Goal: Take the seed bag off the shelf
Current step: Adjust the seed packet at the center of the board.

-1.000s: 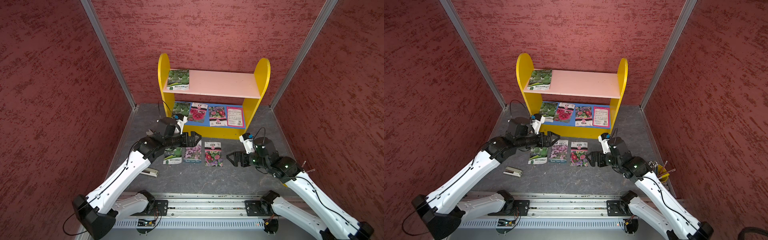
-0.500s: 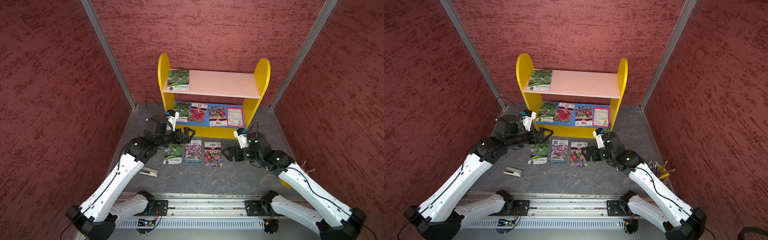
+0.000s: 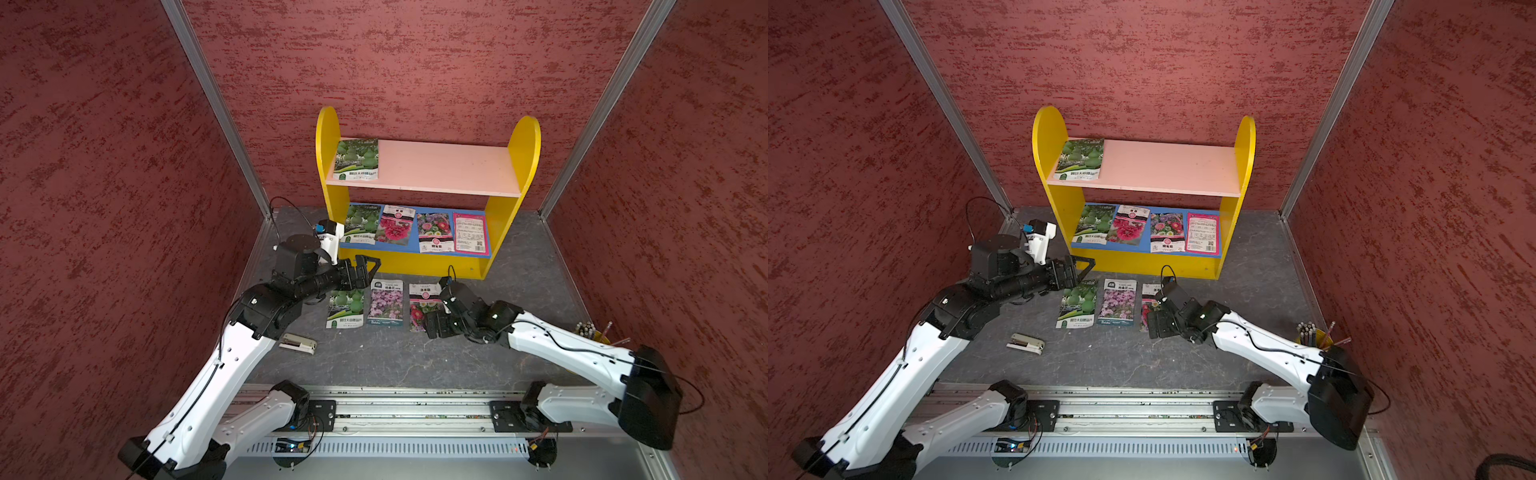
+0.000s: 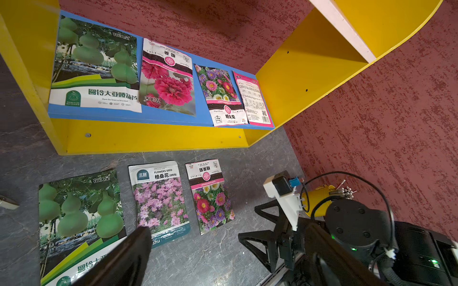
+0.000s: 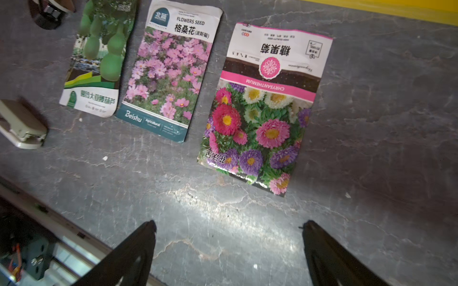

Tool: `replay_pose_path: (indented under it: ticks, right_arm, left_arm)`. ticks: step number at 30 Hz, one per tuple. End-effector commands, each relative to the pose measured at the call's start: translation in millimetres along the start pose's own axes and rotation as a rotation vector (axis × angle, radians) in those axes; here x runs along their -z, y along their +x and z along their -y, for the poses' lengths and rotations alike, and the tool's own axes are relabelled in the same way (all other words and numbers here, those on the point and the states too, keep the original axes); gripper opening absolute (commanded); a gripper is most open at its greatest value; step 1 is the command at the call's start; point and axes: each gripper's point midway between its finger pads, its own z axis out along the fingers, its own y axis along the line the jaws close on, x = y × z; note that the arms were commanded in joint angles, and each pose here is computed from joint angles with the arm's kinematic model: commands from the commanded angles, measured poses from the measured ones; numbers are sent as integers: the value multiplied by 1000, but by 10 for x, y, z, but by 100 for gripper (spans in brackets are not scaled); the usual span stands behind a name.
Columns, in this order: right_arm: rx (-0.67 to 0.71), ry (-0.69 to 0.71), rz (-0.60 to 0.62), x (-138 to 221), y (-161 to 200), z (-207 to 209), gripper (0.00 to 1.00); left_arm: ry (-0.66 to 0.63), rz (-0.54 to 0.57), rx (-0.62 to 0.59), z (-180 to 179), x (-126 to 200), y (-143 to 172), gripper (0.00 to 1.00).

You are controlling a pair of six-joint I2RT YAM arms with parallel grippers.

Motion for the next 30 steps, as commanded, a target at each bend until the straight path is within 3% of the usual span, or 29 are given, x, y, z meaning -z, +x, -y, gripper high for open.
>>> replay_pose_path:
  ticks: [1, 9, 30]
  right_arm:
    - [6, 60, 65, -133, -140, -14, 96]
    - [41, 138, 14, -497, -38, -4, 95]
    - [131, 186, -30, -838, -50, -35, 88]
  left_arm:
    - [-26, -13, 2, -101, -10, 85, 100]
    - [-38, -18, 15, -170, -23, 165, 100]
    - [-60, -29, 27, -305, -89, 216, 100]
